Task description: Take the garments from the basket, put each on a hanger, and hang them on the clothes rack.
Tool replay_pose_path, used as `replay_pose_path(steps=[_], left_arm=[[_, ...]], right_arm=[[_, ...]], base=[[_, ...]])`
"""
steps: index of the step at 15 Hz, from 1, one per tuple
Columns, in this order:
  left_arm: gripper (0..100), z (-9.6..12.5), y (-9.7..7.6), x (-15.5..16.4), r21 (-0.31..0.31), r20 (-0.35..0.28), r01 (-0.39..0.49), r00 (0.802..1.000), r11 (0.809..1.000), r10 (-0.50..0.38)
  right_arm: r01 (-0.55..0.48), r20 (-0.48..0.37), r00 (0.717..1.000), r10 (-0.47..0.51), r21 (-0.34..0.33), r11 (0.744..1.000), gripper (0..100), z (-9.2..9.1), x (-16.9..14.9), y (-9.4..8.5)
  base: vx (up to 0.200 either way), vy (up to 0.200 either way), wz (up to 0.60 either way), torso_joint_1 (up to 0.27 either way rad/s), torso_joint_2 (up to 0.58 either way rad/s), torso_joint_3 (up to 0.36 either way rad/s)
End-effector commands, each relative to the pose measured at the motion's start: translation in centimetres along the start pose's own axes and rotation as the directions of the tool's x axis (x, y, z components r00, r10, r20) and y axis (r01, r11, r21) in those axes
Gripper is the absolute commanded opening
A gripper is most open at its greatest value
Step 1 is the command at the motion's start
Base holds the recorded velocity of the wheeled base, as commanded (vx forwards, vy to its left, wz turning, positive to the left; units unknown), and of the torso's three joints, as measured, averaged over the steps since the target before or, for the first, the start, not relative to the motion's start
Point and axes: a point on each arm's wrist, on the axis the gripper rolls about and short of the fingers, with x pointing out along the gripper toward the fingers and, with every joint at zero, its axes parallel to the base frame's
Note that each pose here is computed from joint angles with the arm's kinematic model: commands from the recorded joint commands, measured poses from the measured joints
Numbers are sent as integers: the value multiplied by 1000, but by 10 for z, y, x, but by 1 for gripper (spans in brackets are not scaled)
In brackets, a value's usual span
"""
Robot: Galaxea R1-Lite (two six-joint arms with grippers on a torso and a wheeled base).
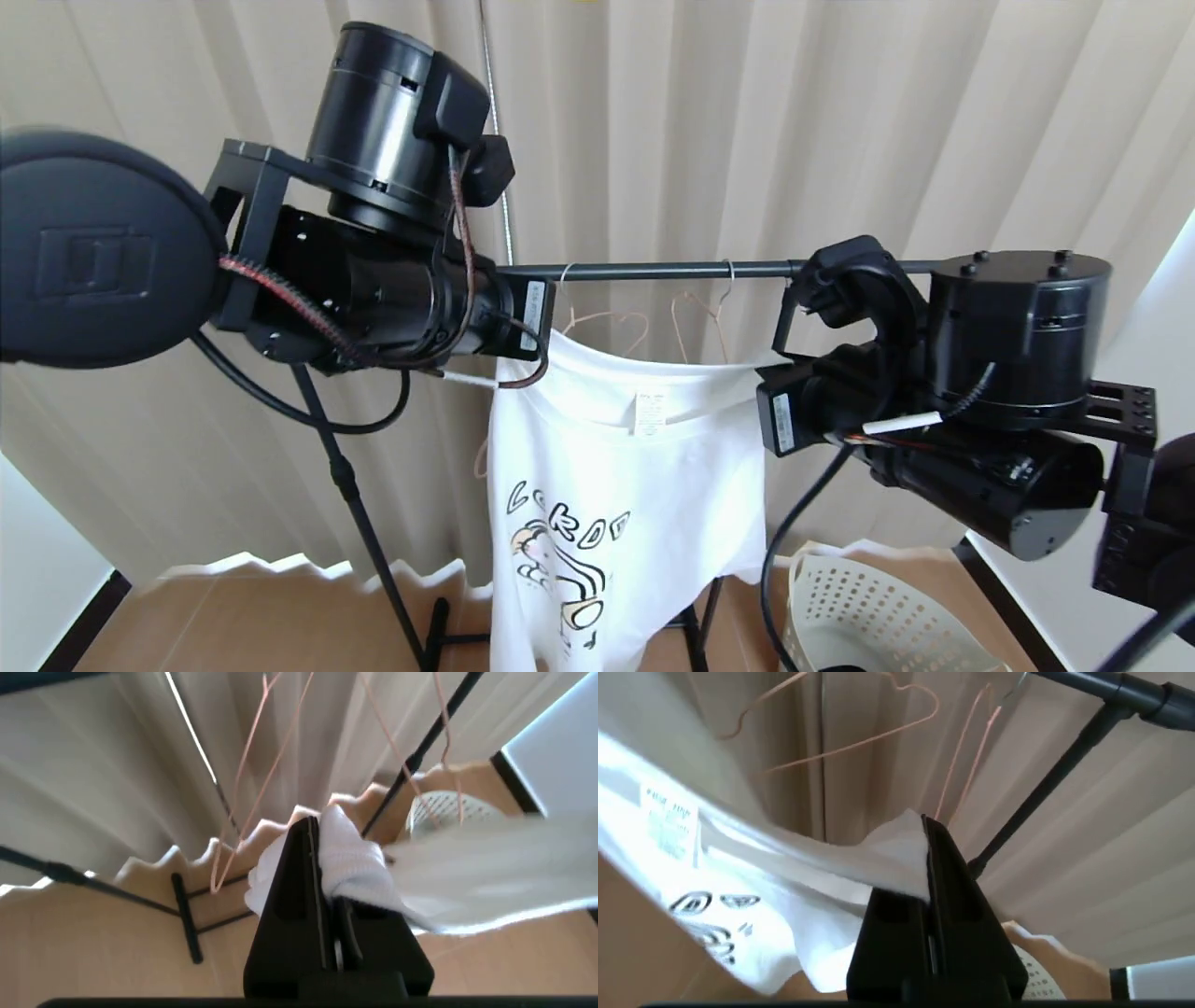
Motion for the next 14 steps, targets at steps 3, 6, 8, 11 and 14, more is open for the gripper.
replay_pose_path(steps=[3,6,8,11,14], left_arm=[[0,-60,-16,-28,116,-137,87,988,989,-71],[0,-84,-33,-28,104,-209,133,972,986,-110],[0,-88,-55,-24,18,-241,202,952,979,-191],[0,-72,-81,-24,-110,-206,272,935,956,-290],[0,-72,-91,-21,-121,-210,283,929,952,-303]], right_arm=[[86,21,996,-89,132,988,0,0,51,22],[71,44,996,-82,216,974,0,7,57,28],[40,66,996,-60,279,959,0,14,55,36],[36,70,996,-59,288,957,0,15,55,37],[35,71,996,-59,297,954,0,15,55,37]], base=[[0,0,0,0,0,0],[0,0,0,0,0,0],[0,0,0,0,0,0],[0,0,0,0,0,0],[0,0,0,0,0,0]])
